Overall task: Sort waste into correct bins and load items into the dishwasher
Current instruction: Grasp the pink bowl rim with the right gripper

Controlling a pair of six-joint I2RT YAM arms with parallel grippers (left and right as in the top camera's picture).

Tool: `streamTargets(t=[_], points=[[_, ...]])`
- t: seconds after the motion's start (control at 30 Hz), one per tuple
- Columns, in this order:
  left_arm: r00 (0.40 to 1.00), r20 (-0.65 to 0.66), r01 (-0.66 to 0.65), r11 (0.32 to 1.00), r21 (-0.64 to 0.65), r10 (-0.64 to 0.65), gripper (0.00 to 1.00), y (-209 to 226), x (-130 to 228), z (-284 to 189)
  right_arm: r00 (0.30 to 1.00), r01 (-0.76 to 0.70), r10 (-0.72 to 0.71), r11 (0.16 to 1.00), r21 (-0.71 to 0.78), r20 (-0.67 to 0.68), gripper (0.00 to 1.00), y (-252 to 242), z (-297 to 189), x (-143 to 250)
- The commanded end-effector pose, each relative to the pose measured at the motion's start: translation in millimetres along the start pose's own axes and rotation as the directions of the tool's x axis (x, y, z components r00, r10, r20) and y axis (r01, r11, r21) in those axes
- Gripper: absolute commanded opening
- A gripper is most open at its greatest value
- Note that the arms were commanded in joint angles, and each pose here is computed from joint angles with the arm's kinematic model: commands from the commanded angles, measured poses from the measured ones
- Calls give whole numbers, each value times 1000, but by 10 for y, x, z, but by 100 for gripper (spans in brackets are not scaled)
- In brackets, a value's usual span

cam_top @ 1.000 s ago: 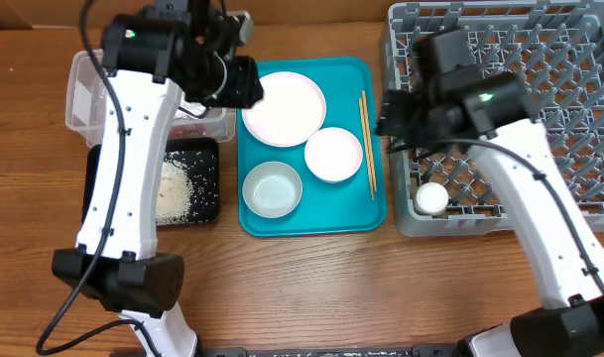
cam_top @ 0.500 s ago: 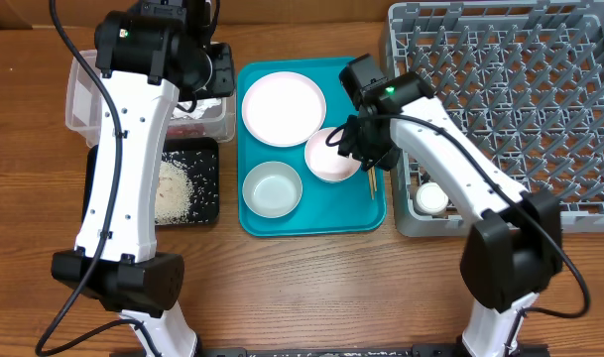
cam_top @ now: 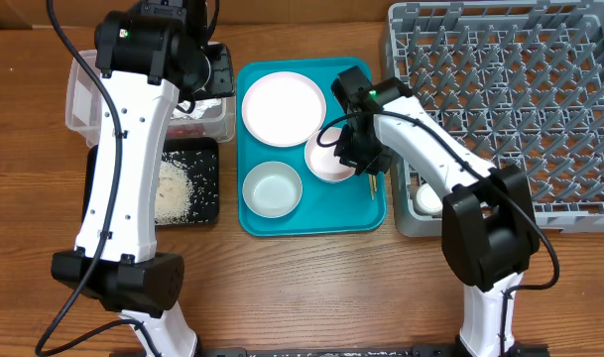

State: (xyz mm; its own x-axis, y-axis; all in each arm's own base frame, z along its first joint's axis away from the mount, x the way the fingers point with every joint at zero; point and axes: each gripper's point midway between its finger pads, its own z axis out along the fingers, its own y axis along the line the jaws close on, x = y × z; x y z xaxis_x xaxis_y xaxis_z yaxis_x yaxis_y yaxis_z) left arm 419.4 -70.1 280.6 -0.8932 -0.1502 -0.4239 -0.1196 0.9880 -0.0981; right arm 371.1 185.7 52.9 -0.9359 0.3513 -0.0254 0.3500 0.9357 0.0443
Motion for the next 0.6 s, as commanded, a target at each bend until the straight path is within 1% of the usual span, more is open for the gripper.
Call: streamTargets(t=[0.0,0.1,0.27,0.43,0.57], points=[[1000,25,16,1000,-10,-16,57,23,-44,-60,1000,-2,2,1000,14,9,29,-7,64,27],[1000,26,16,1000,-10,-16,59,22,-46,-62,1000,2,-2,1000,17,6,27,-11,152,72],[1000,26,16,1000,-10,-16,60,22,-46,-62,1000,3,-3,1000,17,6,21,-18,185,79],[1000,27,16,1000,-9,-16,61,22,-47,-62,1000,3,-3,1000,15,8,4,-13,185,74],[1000,27,16,1000,-9,-16,63,22,-47,-62,1000,2,-2,1000,20,4,4,-28,183,82]])
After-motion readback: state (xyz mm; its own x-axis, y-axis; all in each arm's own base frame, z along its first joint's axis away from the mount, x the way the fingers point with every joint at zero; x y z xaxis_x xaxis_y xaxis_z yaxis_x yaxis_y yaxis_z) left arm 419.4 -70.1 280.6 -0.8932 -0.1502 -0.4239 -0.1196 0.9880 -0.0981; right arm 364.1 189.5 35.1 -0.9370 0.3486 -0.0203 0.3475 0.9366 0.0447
